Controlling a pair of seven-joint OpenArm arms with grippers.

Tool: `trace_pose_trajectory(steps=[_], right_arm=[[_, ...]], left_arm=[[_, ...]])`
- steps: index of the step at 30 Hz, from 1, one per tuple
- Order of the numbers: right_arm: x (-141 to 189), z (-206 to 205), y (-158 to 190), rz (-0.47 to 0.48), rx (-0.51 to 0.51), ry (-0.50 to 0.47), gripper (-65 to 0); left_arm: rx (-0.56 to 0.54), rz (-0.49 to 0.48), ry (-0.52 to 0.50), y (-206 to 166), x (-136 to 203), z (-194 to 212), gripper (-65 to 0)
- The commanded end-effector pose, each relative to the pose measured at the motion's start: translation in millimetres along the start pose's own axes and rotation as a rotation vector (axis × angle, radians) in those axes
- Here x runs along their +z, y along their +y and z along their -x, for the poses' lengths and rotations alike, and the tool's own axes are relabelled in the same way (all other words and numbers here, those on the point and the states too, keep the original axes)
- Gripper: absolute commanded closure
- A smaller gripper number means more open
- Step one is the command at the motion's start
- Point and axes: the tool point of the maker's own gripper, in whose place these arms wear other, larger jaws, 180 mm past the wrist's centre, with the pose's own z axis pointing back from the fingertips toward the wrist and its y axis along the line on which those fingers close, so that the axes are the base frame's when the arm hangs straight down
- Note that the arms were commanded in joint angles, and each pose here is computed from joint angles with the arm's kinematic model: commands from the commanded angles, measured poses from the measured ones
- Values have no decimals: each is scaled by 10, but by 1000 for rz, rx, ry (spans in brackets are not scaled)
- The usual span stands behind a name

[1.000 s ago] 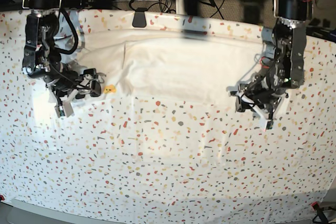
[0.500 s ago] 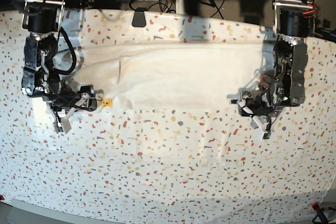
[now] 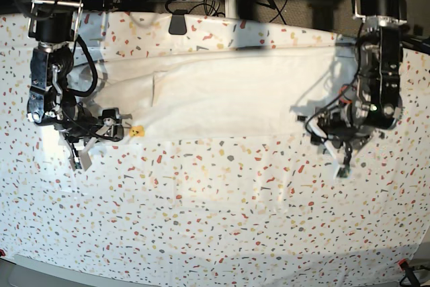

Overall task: Fold the T-shirt properly
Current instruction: 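Lower both grippers onto the folded shirt's edge and grasp it, then fold the grasped shirt edge over toward the robot with both grippers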

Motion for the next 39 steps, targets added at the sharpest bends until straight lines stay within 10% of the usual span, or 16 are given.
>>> trace_pose_trajectory(steps=[1, 15, 24, 39], right_arm=[[48, -118, -62, 15, 14, -15, -342], [48, -117, -63, 16, 14, -14, -342], [48, -120, -63, 16, 14, -15, -342], [49, -150, -70, 19, 12, -31, -342]], left_arm=[[8, -15, -55, 40, 46, -148, -279], [-22, -99, 27, 125, -80, 613, -279], [-5, -66, 324, 221, -372, 1156, -279], [4, -55, 301, 277, -565, 1010, -279]])
